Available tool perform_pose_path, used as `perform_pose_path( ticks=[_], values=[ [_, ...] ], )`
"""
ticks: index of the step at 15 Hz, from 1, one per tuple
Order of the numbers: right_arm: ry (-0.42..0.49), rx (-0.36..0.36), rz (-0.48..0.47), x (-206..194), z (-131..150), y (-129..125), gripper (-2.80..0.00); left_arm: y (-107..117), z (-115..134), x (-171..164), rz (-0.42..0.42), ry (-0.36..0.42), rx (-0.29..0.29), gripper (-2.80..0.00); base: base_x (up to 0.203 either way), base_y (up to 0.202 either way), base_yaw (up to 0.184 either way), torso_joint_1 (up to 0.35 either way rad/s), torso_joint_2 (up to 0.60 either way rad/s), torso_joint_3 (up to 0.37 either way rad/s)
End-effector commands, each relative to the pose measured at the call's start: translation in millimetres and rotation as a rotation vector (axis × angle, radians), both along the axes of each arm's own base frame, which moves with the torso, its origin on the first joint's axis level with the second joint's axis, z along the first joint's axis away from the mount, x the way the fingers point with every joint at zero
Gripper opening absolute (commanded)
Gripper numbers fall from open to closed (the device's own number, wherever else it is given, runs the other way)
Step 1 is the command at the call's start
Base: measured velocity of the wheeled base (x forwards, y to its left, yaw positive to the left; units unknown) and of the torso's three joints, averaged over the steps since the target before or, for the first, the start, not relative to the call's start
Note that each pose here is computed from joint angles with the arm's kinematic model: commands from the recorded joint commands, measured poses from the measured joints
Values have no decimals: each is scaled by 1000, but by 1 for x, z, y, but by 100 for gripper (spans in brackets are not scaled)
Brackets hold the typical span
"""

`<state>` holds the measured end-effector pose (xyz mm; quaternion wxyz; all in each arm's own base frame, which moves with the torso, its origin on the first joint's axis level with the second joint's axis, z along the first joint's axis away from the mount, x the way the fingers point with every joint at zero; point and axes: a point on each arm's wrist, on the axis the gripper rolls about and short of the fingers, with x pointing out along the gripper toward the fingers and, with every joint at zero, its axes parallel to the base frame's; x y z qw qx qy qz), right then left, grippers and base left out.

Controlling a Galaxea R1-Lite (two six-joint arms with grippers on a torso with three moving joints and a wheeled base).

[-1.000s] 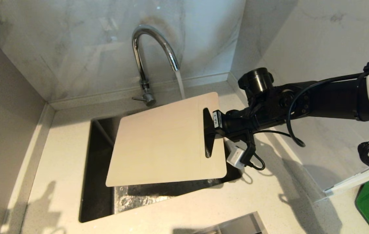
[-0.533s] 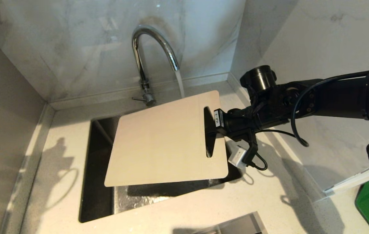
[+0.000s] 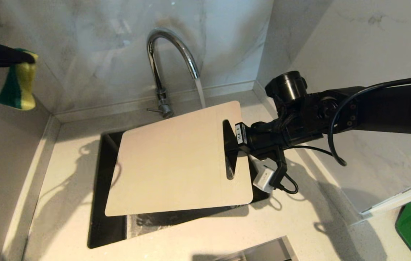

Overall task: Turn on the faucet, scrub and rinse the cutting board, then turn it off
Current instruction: Scrub the cutting board underwater

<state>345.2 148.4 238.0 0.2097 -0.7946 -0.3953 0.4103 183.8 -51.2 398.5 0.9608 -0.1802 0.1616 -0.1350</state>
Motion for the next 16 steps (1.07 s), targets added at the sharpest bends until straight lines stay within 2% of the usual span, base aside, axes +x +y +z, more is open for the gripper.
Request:
perform_pose_path(
  ticks=[1,3,6,11,14,16],
  values=[
    [-16,-1,21,-6,3,2,-280,-30,-6,4,-108,107,-170,-280,0,0,0,0,0,0],
    [-14,1,34,-13,5,3,-280,-45,-10,19,-128,142,-257,-280,0,0,0,0,0,0],
    [-10,8,73,-27,9,14,-280,-65,-26,50,-165,209,-298,-280,0,0,0,0,0,0],
    [-11,9,91,-35,10,18,-280,-115,-61,85,-239,316,-312,-280,0,0,0,0,0,0],
    [-9,7,91,-33,8,19,-280,-149,-79,98,-300,331,-298,-280,0,0,0,0,0,0],
    [-7,20,84,-34,7,19,-280,-173,-82,102,-334,312,-292,-280,0,0,0,0,0,0]
  ],
)
